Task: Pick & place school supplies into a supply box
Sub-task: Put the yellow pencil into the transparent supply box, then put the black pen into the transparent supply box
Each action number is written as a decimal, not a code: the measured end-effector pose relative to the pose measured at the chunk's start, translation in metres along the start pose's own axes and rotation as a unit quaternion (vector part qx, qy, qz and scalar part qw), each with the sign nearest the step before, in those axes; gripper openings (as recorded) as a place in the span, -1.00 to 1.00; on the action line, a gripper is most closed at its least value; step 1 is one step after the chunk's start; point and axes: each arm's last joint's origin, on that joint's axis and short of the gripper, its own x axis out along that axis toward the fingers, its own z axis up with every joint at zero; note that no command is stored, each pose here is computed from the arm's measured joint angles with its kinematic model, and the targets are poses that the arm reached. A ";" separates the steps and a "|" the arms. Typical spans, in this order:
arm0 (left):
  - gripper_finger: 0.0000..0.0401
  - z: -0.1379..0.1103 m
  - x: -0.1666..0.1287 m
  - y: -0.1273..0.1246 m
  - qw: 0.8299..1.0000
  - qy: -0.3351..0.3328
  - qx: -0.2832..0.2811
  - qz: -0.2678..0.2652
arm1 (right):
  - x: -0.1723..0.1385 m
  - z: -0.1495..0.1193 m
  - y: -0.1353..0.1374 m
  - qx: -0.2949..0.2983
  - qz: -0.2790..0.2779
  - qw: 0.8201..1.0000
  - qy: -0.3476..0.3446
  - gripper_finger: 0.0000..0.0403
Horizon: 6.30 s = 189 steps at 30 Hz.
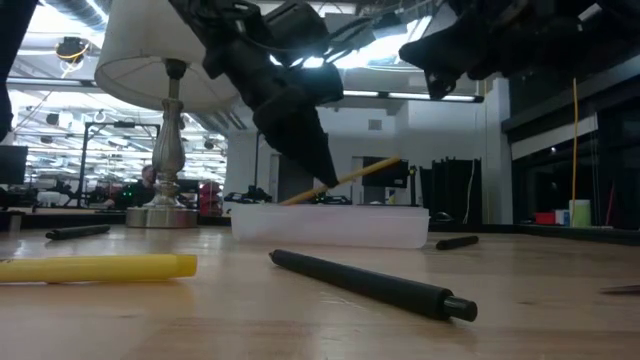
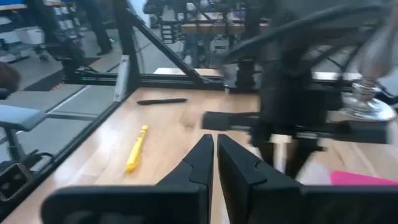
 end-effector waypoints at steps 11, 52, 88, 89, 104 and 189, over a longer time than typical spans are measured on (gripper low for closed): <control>-0.93 -0.001 0.001 -0.004 1.000 0.005 0.005 0.000 | 0.000 0.000 -0.001 0.000 -0.011 1.000 0.001 -0.86; -0.81 0.001 -0.007 -0.002 0.999 0.007 -0.028 0.032 | 0.000 -0.004 -0.001 0.003 -0.019 1.000 0.020 -0.86; -1.00 -0.095 -0.138 -0.016 0.964 -0.243 -0.063 0.084 | 0.000 -0.006 -0.001 0.008 -0.020 0.999 0.029 -0.86; -0.99 -0.096 -0.140 -0.016 0.961 -0.254 -0.064 0.085 | 0.000 -0.006 -0.001 0.008 -0.020 0.999 0.029 -0.86; -0.98 -0.102 -0.143 -0.016 0.958 -0.267 -0.042 0.097 | 0.000 -0.006 -0.001 0.006 -0.020 0.999 0.027 -0.86; -0.98 -0.102 -0.143 -0.016 0.958 -0.265 -0.032 0.100 | -0.018 0.028 0.038 -0.064 -0.104 0.887 0.445 -0.74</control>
